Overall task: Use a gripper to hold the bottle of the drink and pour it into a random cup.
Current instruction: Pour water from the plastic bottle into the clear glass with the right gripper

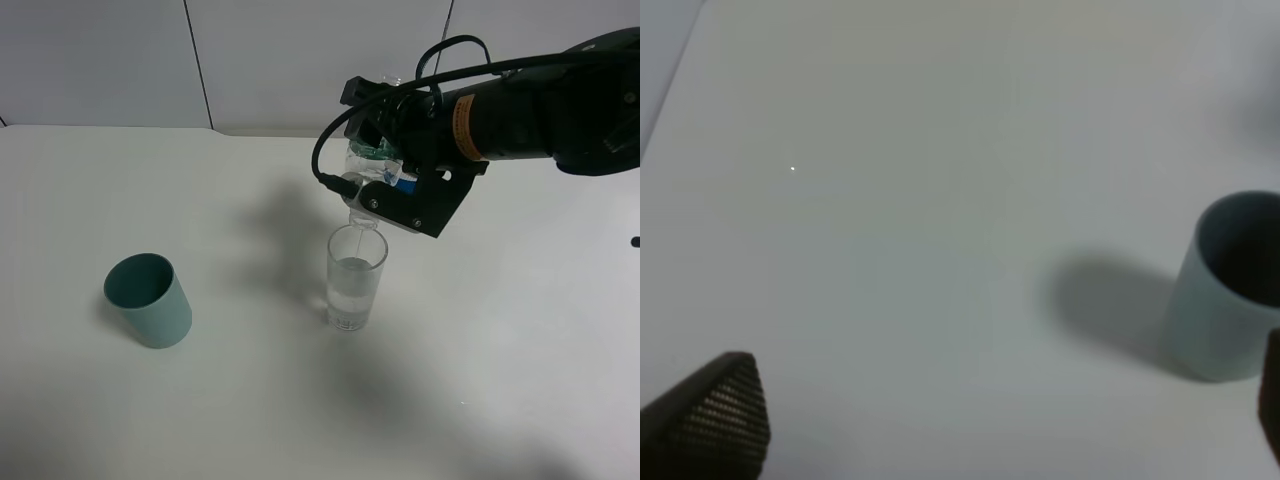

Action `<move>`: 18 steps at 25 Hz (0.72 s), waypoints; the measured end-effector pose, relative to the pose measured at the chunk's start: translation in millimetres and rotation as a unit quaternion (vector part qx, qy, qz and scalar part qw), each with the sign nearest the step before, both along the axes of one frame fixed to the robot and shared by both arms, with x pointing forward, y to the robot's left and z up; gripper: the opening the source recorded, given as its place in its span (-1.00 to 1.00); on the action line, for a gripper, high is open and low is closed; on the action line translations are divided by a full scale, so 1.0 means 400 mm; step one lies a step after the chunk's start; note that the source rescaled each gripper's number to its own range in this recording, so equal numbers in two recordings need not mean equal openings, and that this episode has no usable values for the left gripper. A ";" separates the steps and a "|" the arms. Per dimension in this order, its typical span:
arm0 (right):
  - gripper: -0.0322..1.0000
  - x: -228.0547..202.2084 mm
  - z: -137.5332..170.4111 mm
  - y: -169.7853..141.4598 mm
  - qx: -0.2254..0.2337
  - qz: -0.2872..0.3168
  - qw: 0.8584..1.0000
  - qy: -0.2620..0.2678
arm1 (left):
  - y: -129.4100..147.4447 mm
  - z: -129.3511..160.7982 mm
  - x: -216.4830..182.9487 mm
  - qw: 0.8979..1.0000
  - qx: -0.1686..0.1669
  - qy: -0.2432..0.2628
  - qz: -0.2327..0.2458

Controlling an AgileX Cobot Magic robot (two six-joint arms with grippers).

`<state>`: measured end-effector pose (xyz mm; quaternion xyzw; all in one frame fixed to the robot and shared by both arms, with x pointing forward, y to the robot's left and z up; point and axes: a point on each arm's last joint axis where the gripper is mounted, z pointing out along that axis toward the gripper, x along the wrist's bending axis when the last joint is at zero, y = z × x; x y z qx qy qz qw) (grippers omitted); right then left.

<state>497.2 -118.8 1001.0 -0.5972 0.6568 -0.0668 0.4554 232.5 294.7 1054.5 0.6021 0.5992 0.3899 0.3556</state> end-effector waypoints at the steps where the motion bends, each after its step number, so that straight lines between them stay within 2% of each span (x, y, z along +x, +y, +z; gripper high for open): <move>1: -0.94 0.000 0.000 0.000 -0.001 0.001 1.000 -0.001 | 0.000 0.000 0.000 1.000 0.000 0.000 0.000; 18: -0.94 -0.003 0.000 0.004 -0.023 0.021 0.999 -0.016 | 0.000 0.000 0.000 1.000 0.000 0.000 0.000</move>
